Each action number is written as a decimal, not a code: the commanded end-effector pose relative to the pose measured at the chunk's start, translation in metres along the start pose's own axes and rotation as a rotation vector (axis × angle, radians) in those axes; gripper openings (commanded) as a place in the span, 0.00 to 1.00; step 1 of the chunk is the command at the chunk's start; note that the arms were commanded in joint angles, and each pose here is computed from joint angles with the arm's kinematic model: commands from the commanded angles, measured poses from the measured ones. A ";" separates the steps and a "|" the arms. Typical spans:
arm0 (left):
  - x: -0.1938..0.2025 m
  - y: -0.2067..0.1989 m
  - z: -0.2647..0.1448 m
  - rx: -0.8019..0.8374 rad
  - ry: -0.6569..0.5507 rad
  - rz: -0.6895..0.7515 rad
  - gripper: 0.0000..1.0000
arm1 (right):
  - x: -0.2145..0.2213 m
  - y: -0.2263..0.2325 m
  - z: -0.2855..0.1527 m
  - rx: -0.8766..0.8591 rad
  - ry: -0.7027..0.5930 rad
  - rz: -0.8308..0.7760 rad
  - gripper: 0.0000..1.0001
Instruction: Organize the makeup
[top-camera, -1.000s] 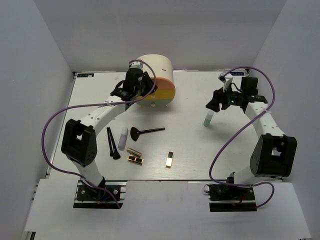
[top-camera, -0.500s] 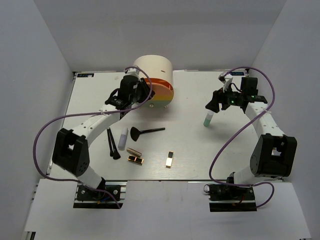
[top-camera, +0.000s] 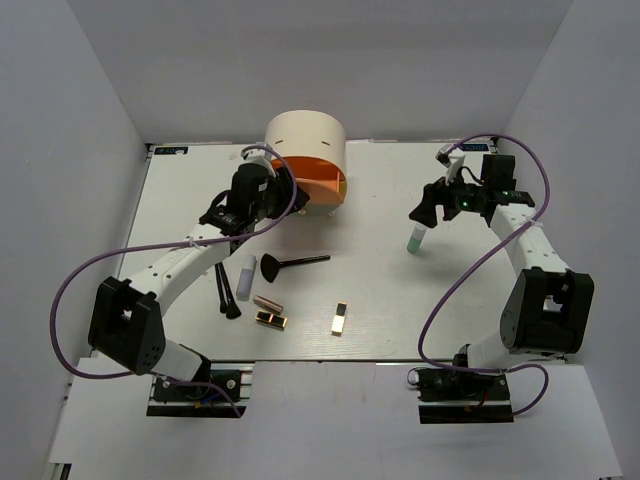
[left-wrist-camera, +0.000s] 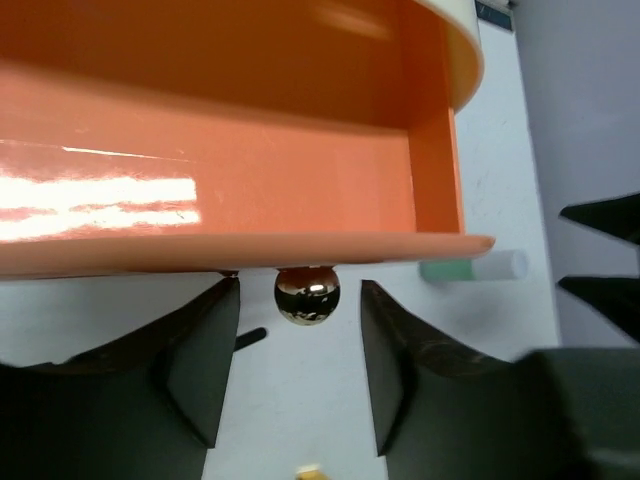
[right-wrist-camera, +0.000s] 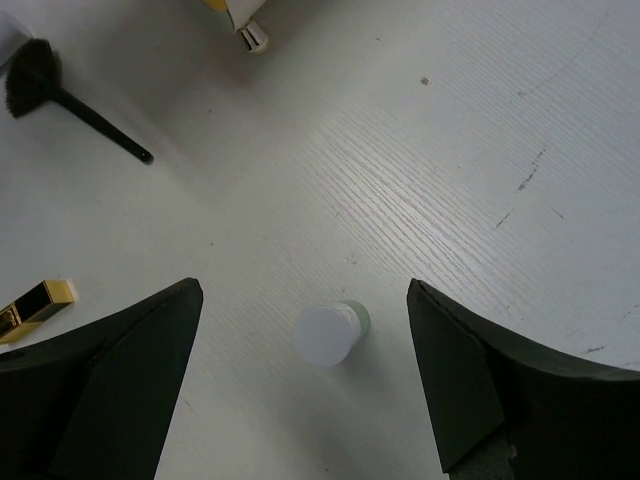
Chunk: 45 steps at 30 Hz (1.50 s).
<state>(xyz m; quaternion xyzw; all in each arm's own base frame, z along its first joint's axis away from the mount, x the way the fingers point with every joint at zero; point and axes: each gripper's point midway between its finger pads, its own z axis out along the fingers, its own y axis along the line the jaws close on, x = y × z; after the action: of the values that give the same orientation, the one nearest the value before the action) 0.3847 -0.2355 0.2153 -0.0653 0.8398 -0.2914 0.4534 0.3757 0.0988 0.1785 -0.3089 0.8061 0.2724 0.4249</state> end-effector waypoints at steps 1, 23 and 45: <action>-0.014 -0.008 -0.012 0.017 -0.042 -0.008 0.64 | -0.023 0.003 -0.009 0.000 -0.040 -0.077 0.89; -0.009 -0.011 -0.044 0.070 -0.051 0.005 0.79 | 0.062 -0.005 0.003 0.053 0.098 -0.165 0.88; -0.001 0.007 -0.072 0.005 -0.071 -0.022 0.78 | 0.083 -0.028 0.045 0.034 0.012 -0.315 0.69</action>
<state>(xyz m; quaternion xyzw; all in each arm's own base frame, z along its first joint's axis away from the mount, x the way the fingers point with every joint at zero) 0.3315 -0.2026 0.2328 -0.0780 0.8286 -0.2951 0.4692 0.3609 0.0821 0.0624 -0.3988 0.7885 0.1930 0.4265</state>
